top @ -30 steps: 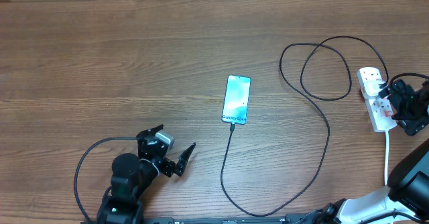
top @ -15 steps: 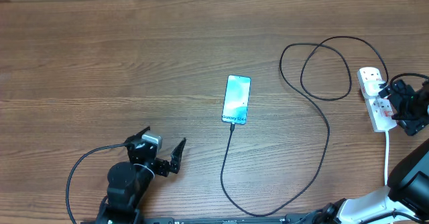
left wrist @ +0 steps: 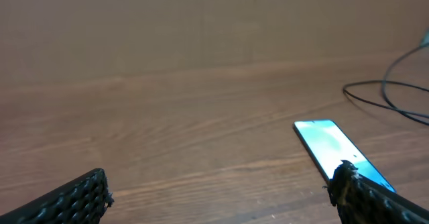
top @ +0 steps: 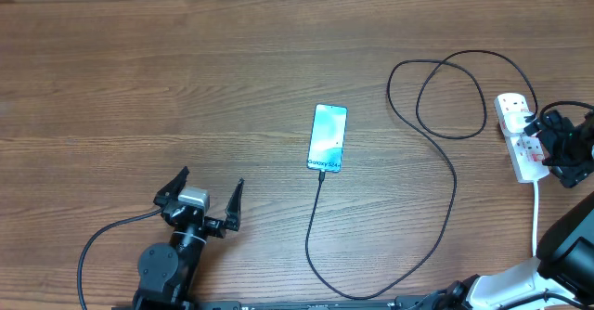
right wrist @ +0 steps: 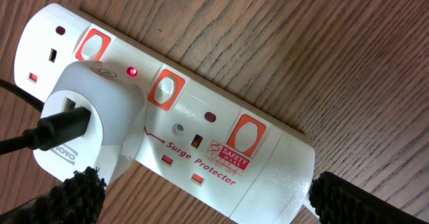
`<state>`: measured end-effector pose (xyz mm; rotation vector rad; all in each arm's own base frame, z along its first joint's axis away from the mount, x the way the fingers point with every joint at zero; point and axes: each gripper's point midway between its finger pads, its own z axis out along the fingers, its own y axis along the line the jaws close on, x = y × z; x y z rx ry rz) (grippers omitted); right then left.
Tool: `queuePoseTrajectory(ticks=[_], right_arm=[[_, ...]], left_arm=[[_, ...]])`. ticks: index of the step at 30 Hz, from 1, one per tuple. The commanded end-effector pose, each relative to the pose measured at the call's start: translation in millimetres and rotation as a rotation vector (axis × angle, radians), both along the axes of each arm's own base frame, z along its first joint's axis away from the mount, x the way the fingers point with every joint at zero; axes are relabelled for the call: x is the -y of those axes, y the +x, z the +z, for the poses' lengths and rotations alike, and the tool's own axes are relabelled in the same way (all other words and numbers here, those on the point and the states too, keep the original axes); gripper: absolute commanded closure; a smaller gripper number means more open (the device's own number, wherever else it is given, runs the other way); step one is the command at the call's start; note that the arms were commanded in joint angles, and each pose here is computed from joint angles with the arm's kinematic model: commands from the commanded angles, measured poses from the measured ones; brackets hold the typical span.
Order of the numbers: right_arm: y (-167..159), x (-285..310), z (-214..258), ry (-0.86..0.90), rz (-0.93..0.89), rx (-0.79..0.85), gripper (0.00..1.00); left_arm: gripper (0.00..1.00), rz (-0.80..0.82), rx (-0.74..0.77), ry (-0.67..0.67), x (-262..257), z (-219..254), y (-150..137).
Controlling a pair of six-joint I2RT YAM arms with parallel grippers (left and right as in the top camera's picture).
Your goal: Plug charger to phone and switch on socket
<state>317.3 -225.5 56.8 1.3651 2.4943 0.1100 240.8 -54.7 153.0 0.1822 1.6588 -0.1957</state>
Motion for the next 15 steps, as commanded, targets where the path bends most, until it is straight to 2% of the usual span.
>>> queuePoseTrajectory(ticks=[1,7,15], right_arm=[[0,1,7,-0.013,0.002,0.017,0.00],[0,1,7,-0.013,0.002,0.016,0.00],[0,1,7,-0.013,0.002,0.016,0.00]], left_arm=[[0.00,0.064,0.023,0.040,-14,2,2],[0.00,0.123,0.022,0.039,-28,2,4],[0.00,0.099,0.030,0.058,-24,3,3]])
